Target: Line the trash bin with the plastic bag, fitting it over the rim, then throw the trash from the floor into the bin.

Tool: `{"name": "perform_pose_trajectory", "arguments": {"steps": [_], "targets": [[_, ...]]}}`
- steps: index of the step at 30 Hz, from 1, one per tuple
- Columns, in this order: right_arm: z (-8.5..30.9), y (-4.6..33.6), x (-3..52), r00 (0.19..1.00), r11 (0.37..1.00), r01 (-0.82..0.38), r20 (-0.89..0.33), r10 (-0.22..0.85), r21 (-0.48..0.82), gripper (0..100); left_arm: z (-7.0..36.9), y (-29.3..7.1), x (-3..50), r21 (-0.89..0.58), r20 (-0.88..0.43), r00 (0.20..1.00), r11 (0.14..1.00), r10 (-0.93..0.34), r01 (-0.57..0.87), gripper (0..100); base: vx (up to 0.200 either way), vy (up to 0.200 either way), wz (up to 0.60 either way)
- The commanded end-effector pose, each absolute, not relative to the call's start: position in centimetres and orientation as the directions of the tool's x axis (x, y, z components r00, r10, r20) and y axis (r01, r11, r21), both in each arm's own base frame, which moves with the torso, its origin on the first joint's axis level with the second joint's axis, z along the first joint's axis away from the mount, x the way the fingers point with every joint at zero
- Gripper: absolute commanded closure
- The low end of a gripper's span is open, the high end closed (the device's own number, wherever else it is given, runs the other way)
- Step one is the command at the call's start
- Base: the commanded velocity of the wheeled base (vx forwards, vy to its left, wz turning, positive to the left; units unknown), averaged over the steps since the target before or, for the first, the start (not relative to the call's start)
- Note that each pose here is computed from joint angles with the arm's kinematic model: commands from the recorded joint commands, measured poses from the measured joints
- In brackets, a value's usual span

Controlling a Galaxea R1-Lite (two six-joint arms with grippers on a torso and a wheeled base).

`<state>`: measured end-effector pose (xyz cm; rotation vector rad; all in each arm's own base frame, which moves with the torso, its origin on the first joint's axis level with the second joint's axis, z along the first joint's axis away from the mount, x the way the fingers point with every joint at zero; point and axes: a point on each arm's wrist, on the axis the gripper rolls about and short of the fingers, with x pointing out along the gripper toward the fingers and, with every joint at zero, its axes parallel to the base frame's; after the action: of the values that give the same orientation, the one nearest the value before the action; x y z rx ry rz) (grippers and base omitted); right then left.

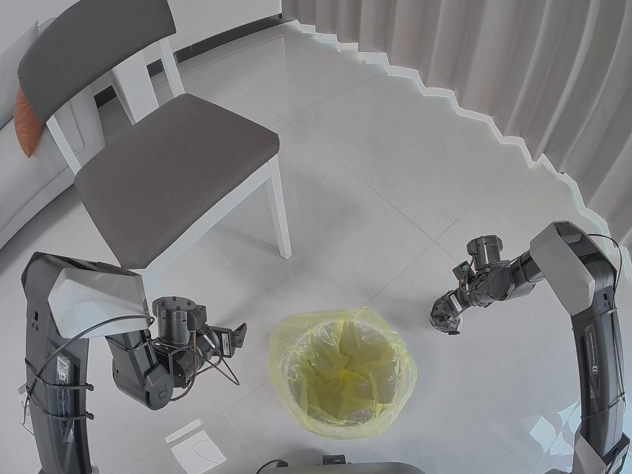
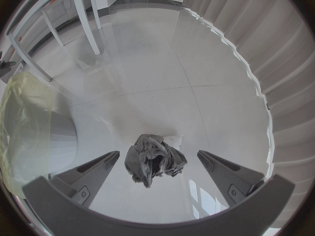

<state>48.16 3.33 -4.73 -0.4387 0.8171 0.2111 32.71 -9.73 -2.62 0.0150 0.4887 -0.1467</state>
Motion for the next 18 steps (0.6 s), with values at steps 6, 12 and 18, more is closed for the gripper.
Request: {"name": "perform_pose_trajectory", "arguments": {"steps": [6, 12, 18], "targets": [[-8.2, 3.3, 49.7, 0.638, 0.891, -0.355, -0.770, 0.011, -0.282, 100, -2.7, -9.7, 32.5, -0.017, -0.466, 0.876, 0.991, -0.128, 0.136, 0, 0.000, 0.000, 0.00], [-8.0, 2.9, 49.7, 0.640, 0.893, -0.349, -0.769, 0.006, -0.283, 100, -3.1, -9.6, 32.5, -0.017, -0.474, 0.872, 0.991, -0.125, 0.133, 0, 0.000, 0.000, 0.00], [-5.0, 2.5, 49.0, 0.659, 0.896, -0.340, -0.752, 0.010, -0.287, 100, -3.0, -9.7, 32.3, -0.015, -0.475, 0.870, 0.990, -0.129, 0.139, 0, 0.000, 0.000, 0.00]]}}
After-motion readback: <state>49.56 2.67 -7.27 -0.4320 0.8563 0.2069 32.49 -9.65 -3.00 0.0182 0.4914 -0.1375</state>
